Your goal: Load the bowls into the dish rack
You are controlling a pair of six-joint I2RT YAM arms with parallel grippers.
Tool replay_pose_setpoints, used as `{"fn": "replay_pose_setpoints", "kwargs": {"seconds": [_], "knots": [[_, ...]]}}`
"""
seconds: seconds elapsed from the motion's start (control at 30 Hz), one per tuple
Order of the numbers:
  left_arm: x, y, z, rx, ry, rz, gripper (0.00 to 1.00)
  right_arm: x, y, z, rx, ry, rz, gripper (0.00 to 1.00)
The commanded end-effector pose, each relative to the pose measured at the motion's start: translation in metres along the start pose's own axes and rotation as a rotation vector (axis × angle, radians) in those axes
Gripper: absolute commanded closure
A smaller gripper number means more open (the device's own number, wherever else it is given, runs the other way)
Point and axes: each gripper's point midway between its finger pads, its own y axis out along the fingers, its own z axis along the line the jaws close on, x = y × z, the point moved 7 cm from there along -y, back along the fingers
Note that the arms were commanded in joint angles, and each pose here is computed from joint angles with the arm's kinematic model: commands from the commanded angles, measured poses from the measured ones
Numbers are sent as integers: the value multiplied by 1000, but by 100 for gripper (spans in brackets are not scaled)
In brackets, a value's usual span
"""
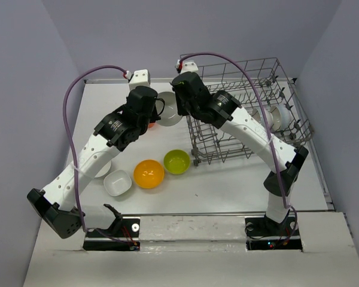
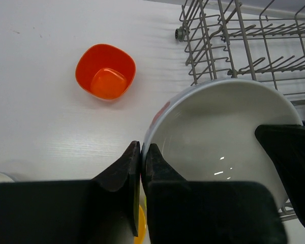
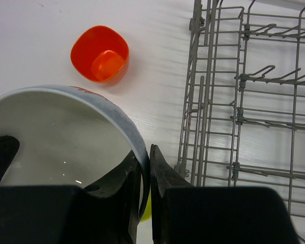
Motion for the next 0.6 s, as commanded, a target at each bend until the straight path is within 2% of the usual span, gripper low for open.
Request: {"fn": "replay_pose_setpoints", "kwargs": {"seconds": [0.0,0.13,0.17,0.23,0.27,0.33,0.5,0.57], "knots": [[28,-10,-6,-30,-107,-122,79,19,-15,-3,-28,55,-83,99],[35,-15,-7,-50,-102,-144,65,30,-28,-14,-68,57,-128,99],[36,-16,-7,-54,-94,-145,54,34,-33,-17,-71,60,-140,99],[42,-20,-8,-71,-95,-157,44,36,-39,-23,-95,53,-153,99],[43,-22,-9,-78,-86,-158,34,38,-42,-26,-109,50,-162,99],[51,-29,-8,-96,-88,-175,24,40,-51,-38,-162,43,-184,99],[63,-51,2,-128,-90,-235,19,49,-81,-71,-314,35,-260,99],[68,-68,12,-149,-109,-283,18,58,-105,-94,-421,47,-321,99]]}}
